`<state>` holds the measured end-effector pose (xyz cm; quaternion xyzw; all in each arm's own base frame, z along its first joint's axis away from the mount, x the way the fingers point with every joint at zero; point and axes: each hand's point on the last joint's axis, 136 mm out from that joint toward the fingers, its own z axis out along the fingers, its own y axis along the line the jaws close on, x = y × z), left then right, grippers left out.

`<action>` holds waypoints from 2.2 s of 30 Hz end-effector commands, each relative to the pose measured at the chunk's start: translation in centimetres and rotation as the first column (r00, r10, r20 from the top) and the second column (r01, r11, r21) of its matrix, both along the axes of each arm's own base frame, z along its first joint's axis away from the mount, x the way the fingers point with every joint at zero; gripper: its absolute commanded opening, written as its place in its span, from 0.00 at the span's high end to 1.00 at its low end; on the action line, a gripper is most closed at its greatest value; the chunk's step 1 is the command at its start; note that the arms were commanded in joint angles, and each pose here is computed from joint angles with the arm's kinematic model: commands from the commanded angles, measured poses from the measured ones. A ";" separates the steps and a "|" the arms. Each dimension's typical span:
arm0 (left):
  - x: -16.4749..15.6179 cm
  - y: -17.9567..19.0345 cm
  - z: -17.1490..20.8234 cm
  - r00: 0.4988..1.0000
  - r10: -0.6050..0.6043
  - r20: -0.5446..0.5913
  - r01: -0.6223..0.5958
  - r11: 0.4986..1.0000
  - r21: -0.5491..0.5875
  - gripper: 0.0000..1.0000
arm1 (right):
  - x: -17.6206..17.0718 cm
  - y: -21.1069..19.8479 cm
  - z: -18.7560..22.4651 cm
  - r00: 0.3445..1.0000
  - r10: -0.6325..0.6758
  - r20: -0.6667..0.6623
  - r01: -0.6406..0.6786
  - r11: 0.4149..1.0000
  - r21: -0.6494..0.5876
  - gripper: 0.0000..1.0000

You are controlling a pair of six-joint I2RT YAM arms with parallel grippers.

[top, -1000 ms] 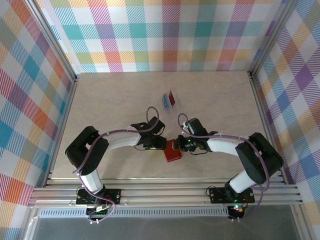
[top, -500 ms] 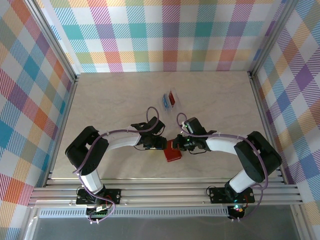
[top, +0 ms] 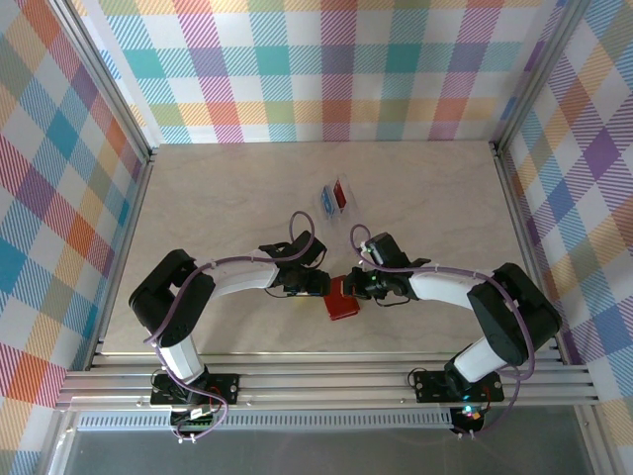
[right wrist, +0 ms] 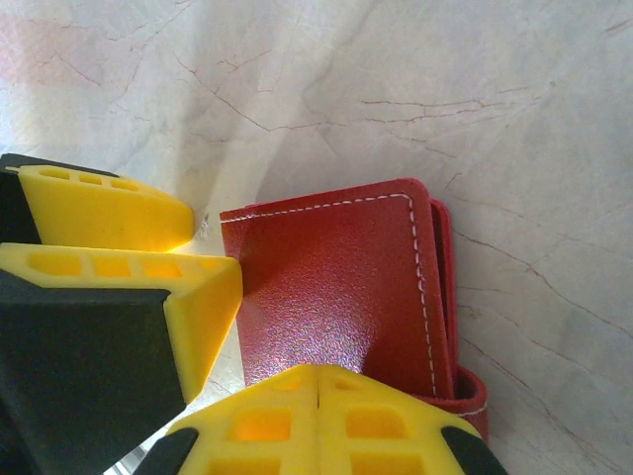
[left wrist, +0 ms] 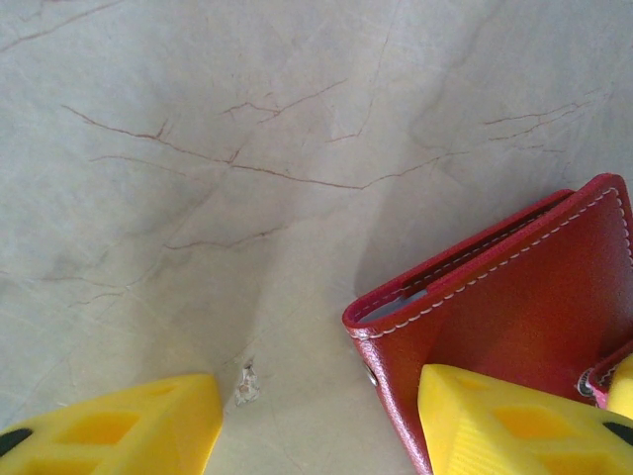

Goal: Put the credit cards into the card holder
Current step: Close the button on the card holder.

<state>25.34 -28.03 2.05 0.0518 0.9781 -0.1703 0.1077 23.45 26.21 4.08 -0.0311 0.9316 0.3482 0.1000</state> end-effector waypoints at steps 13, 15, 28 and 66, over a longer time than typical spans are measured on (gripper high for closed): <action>-1.6 -0.5 -3.6 0.997 -0.037 -0.061 0.038 0.999 0.008 0.42 | -0.5 -1.2 -1.8 1.000 -0.009 -0.019 0.008 0.998 -0.058 1.00; -1.6 -0.5 -3.5 0.998 -0.036 -0.060 0.037 0.999 0.006 0.42 | -0.6 -1.3 -2.0 1.000 -0.010 -0.024 0.009 0.998 -0.063 1.00; -1.6 -0.4 -3.4 0.998 -0.036 -0.058 0.037 0.999 0.011 0.42 | -0.8 -2.1 -3.2 0.999 -0.019 -0.035 0.014 0.993 -0.114 1.00; -0.8 -0.6 -2.2 0.999 -0.020 -0.049 0.019 1.000 -0.019 0.43 | -2.9 -3.5 -5.5 0.999 -0.021 -0.045 0.009 0.969 -0.246 1.00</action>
